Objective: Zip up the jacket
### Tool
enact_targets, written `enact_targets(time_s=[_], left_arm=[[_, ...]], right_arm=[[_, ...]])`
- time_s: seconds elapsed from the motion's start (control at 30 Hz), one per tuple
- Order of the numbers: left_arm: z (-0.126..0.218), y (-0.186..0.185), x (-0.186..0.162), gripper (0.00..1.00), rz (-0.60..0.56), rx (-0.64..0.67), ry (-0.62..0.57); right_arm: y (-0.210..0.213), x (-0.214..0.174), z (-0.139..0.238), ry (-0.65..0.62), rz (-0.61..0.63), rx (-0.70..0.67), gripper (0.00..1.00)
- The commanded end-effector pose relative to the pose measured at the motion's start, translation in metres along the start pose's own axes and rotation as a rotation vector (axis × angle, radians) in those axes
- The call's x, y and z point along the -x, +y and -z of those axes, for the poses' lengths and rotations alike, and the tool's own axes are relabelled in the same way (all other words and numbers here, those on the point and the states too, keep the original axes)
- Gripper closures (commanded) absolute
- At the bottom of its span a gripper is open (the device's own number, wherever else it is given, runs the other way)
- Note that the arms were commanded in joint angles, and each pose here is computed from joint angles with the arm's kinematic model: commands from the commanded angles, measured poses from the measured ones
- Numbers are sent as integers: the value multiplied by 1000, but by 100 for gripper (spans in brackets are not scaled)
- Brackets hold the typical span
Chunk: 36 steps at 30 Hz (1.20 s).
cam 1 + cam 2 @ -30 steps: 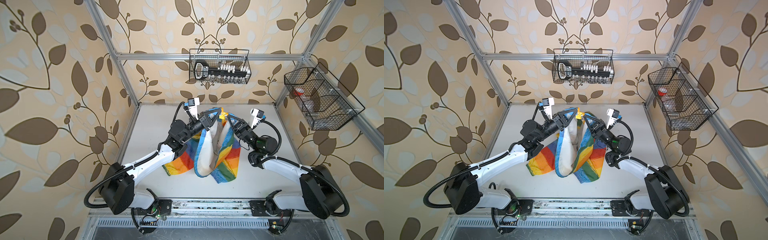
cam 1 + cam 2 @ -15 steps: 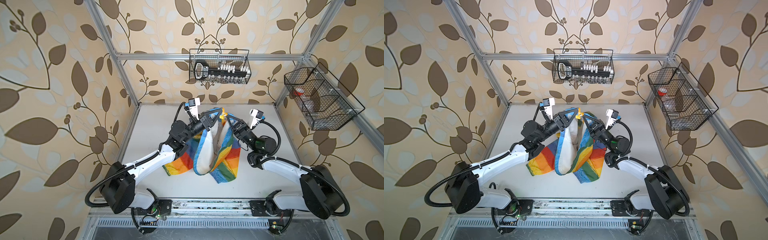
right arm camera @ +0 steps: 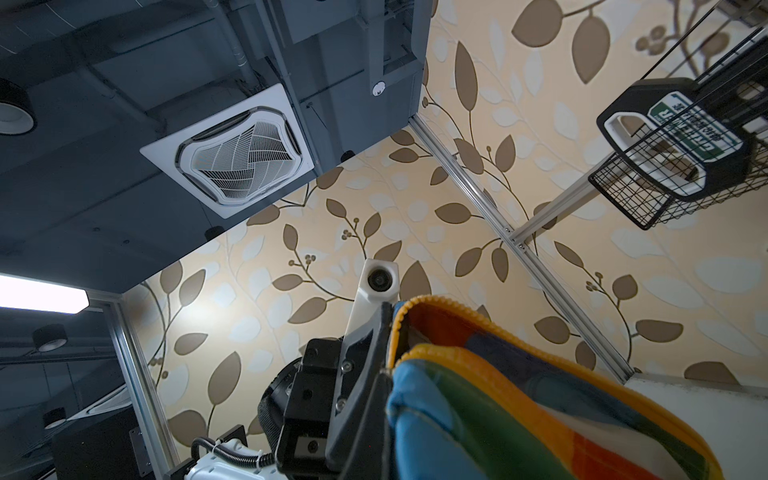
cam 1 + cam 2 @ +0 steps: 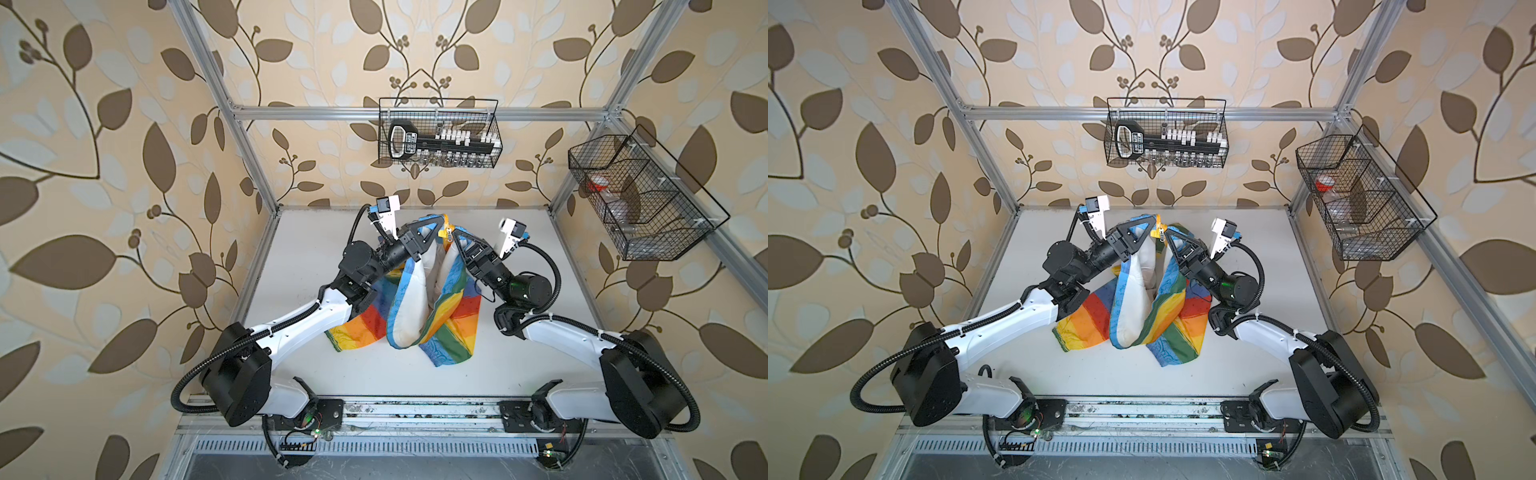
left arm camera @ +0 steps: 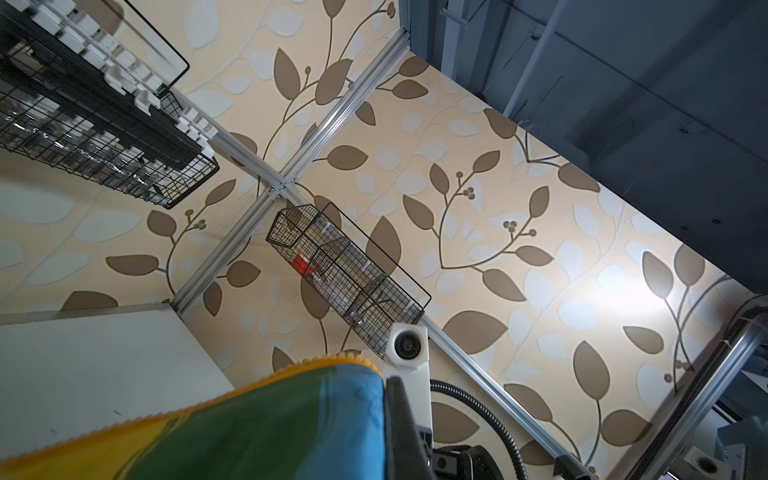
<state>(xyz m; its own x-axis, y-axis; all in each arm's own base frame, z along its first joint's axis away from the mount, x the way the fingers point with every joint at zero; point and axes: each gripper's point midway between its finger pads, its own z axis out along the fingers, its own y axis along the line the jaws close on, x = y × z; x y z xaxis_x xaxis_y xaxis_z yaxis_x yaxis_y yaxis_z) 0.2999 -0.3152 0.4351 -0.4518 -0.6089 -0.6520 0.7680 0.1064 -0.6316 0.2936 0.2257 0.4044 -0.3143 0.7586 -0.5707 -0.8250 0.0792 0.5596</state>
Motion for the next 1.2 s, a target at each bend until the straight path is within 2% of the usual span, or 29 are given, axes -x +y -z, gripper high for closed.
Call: enact_targets(time_s=[0.0, 1.17], left_arm=[[4, -33, 26, 100, -42, -86, -96], [8, -35, 25, 100, -36, -93, -98]], right_arm=[[22, 13, -6, -46, 32, 71, 100], [32, 18, -9, -72, 36, 85, 100]])
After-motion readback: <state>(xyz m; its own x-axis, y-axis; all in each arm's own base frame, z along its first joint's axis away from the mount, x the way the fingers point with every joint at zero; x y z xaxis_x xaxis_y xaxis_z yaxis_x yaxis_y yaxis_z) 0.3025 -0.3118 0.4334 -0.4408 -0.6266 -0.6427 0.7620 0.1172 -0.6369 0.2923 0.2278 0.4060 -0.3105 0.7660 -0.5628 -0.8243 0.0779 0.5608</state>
